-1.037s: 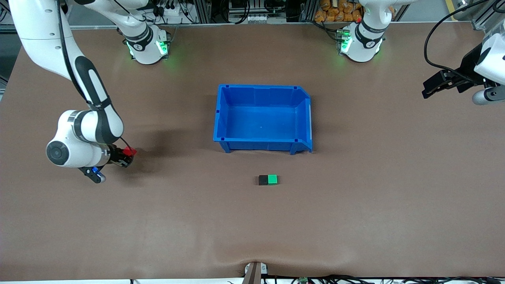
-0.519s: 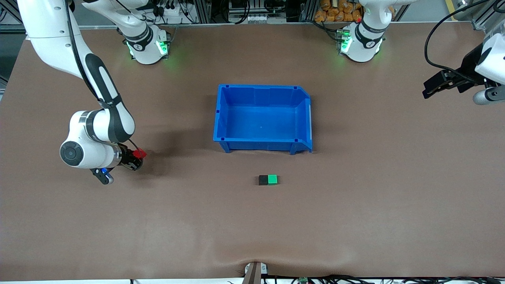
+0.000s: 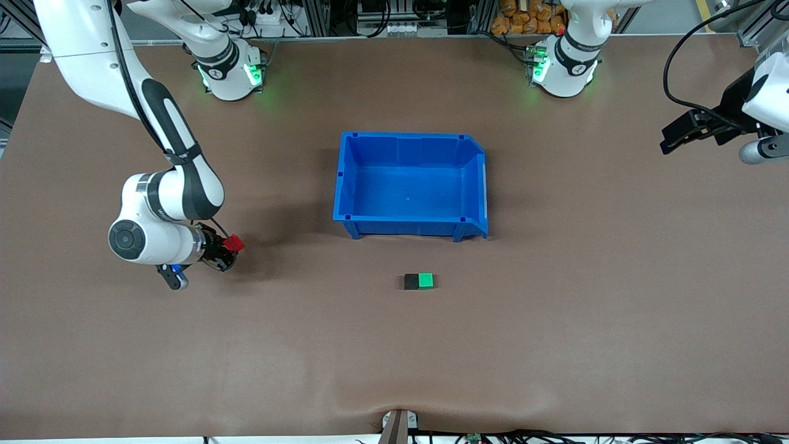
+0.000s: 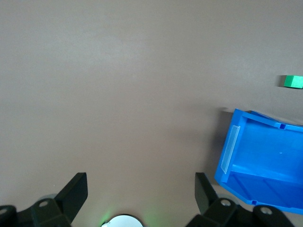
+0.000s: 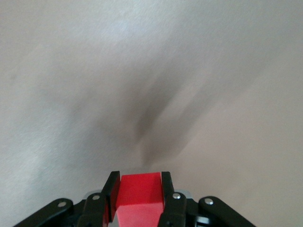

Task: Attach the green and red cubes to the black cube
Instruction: 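Carry the red cube with the right gripper toward the black cube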

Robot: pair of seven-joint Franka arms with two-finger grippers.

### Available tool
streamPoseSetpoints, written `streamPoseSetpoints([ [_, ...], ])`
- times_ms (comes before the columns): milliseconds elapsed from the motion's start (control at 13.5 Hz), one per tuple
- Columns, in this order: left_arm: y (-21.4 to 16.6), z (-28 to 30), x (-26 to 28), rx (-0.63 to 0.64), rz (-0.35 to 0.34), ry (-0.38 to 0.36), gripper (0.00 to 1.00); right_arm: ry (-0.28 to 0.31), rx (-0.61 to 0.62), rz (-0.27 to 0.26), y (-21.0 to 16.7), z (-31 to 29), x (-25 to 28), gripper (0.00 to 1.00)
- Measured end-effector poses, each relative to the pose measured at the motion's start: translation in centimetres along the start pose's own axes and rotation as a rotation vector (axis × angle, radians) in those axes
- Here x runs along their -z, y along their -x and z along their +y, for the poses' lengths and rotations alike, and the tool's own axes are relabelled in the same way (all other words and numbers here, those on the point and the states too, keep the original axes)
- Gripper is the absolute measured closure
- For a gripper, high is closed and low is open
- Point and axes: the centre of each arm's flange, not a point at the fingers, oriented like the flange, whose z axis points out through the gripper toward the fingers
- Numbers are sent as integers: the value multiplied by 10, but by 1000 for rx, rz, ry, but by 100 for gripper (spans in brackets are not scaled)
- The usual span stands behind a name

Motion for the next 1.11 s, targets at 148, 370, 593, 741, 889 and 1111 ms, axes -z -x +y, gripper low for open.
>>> streamPoseSetpoints([
  [148, 0, 0, 0, 0, 0, 0, 0, -10, -19, -7, 2, -2, 2, 60],
  [370, 0, 0, 0, 0, 0, 0, 0, -24, -47, -13, 8, -9, 6, 60],
  [593, 0, 0, 0, 0, 0, 0, 0, -45, -64, -25, 19, -19, 11, 60],
  [741, 0, 0, 0, 0, 0, 0, 0, -48, -79, -22, 25, -24, 12, 60],
  [889, 0, 0, 0, 0, 0, 0, 0, -50, -98, -20, 31, -29, 14, 60],
  [1111, 0, 0, 0, 0, 1, 0, 0, -57, -119, -14, 40, -39, 17, 60],
])
